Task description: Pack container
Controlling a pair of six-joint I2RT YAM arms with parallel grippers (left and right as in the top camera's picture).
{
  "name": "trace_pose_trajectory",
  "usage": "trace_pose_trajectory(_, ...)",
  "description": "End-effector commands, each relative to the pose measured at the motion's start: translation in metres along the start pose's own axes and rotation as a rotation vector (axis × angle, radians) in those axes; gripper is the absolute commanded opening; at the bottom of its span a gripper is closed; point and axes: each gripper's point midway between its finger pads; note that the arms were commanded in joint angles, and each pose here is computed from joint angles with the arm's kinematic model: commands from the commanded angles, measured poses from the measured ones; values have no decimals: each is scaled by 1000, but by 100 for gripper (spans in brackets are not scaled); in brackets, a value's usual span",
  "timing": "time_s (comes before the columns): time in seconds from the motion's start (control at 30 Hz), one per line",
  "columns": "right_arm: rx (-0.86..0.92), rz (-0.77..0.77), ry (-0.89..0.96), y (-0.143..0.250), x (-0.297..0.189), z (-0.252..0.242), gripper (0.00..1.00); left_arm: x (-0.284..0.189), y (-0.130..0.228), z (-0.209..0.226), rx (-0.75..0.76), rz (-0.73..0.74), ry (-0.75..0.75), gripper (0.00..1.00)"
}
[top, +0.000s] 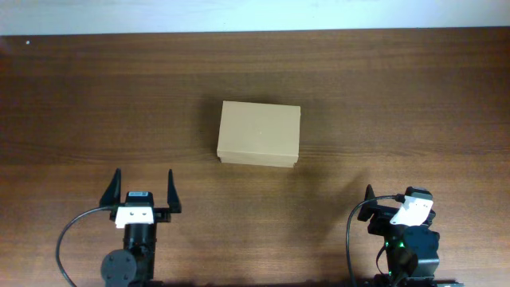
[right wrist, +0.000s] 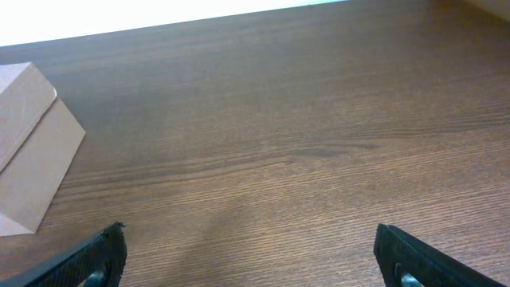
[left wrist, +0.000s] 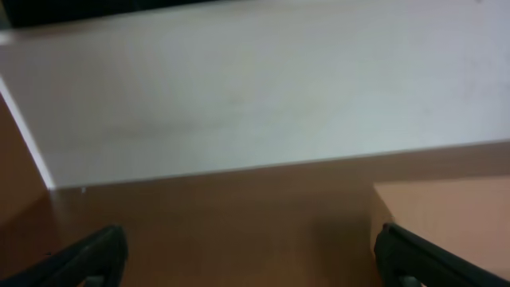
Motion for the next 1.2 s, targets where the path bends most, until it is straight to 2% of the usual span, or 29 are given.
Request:
trace_pose_trajectory(0.0, 8, -2, 20, 1, 1, -4, 99, -1, 15, 3, 20, 52, -14, 99)
trace_pose_trajectory(0.13, 8, -2, 20, 1, 1, -4, 99, -4, 44, 7, 28, 168, -28, 100)
trace_pose_trajectory(1.17, 8, -2, 20, 1, 1, -4, 99, -3, 43, 7, 28, 167, -28, 100)
Point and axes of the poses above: each gripper's point midway between its finger pads, its own x axis out along the fingers, its own z axis along the line the jaws close on, y = z × x, and after that the axes turned 14 degrees about -x, right-handed
